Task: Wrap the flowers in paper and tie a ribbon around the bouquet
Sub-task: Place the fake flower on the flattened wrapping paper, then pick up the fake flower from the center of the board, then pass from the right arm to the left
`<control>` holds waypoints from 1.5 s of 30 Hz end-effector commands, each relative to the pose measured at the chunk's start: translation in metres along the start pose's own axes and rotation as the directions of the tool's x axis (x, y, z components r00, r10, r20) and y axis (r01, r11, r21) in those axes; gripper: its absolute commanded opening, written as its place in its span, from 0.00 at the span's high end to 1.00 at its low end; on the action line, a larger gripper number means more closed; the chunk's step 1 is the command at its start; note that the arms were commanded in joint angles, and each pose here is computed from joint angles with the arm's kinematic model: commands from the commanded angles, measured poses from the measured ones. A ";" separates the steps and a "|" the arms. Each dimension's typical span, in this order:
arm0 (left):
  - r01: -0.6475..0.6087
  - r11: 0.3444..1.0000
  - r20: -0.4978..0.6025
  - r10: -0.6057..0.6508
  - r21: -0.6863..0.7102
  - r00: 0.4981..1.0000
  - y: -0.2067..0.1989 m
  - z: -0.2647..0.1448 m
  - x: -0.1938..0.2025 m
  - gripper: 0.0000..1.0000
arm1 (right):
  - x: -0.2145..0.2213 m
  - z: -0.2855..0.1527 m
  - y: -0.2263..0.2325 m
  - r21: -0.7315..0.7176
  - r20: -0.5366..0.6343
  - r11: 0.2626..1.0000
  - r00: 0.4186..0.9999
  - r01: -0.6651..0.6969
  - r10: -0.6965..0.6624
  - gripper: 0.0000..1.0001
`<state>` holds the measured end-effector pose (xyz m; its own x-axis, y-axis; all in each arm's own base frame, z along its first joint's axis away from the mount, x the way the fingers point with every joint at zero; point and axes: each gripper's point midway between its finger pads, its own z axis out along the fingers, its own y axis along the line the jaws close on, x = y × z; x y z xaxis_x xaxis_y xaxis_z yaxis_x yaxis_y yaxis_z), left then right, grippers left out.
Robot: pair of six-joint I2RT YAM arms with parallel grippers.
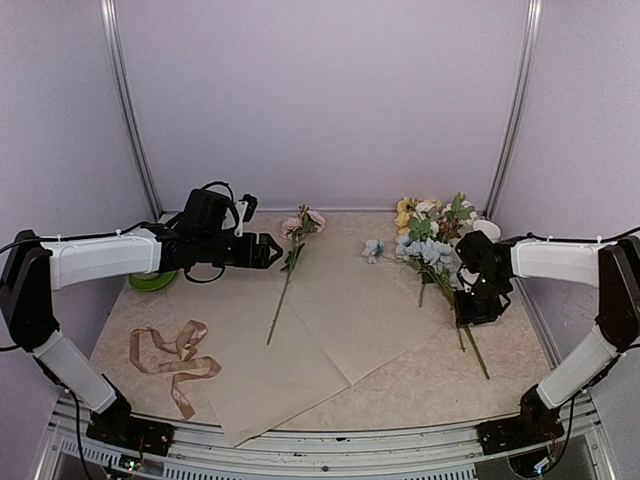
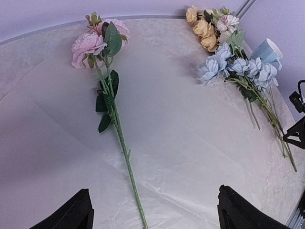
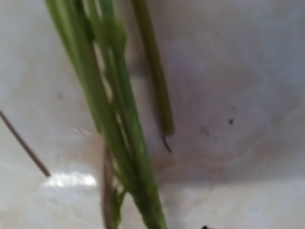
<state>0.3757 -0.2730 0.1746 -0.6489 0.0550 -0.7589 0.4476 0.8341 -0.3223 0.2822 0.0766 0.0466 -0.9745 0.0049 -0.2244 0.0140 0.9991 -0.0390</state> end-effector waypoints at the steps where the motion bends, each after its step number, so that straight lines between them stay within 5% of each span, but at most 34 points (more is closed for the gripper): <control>1: -0.018 1.000 -0.023 0.017 -0.017 1.000 0.004 0.000 0.007 0.13 | 0.013 0.012 -0.014 0.033 -0.043 0.999 0.999 -0.012 0.013 0.59; 7: -0.025 1.000 -0.027 0.025 -0.011 0.999 0.003 -0.001 0.007 0.13 | 0.008 0.020 -0.013 -0.001 -0.041 1.000 0.999 -0.025 0.025 0.75; 12: -0.028 1.000 -0.023 0.028 -0.013 0.999 0.002 -0.003 0.006 0.14 | 0.003 0.014 -0.010 -0.022 -0.019 1.000 1.000 -0.011 0.010 1.00; 21: -0.033 0.999 -0.023 0.032 -0.009 0.999 0.001 -0.003 0.005 0.13 | -0.034 -0.042 0.006 -0.106 0.153 0.992 0.987 0.063 -0.047 1.00; 25: -0.037 0.999 -0.013 0.037 -0.015 0.999 0.001 -0.005 0.002 0.13 | -0.053 -0.081 -0.005 -0.024 0.244 0.998 0.969 0.055 -0.048 1.00; 32: -0.113 0.993 0.054 0.111 0.023 0.992 -0.025 -0.019 -0.014 0.14 | -0.089 -0.179 0.053 -0.173 0.555 0.960 0.827 0.220 -0.090 1.00; 35: -0.223 0.969 0.119 0.211 0.104 0.970 -0.070 -0.032 -0.023 0.14 | -0.094 -0.242 0.104 -0.350 0.720 0.853 0.694 0.388 -0.020 1.00; 38: -0.340 0.889 0.220 0.281 0.308 0.934 -0.142 -0.056 -0.024 0.13 | -0.080 -0.311 0.164 -0.529 0.825 0.589 0.532 0.611 0.190 1.00; 42: -0.418 0.696 0.347 0.251 0.584 0.904 -0.223 -0.097 -0.019 0.08 | -0.043 -0.356 0.224 -0.580 0.800 0.272 0.473 0.768 0.368 1.00; 45: -0.404 0.614 0.371 0.189 0.678 0.909 -0.242 -0.111 -0.020 0.07 | -0.033 -0.368 0.262 -0.544 0.815 0.197 0.458 0.816 0.355 1.00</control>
<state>0.2411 -0.4017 0.2763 -0.3507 0.1479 -0.9247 0.8917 0.3545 -0.2814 0.2676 0.3114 0.3378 -0.3739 0.1689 -0.9120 -0.7794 0.4759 0.4076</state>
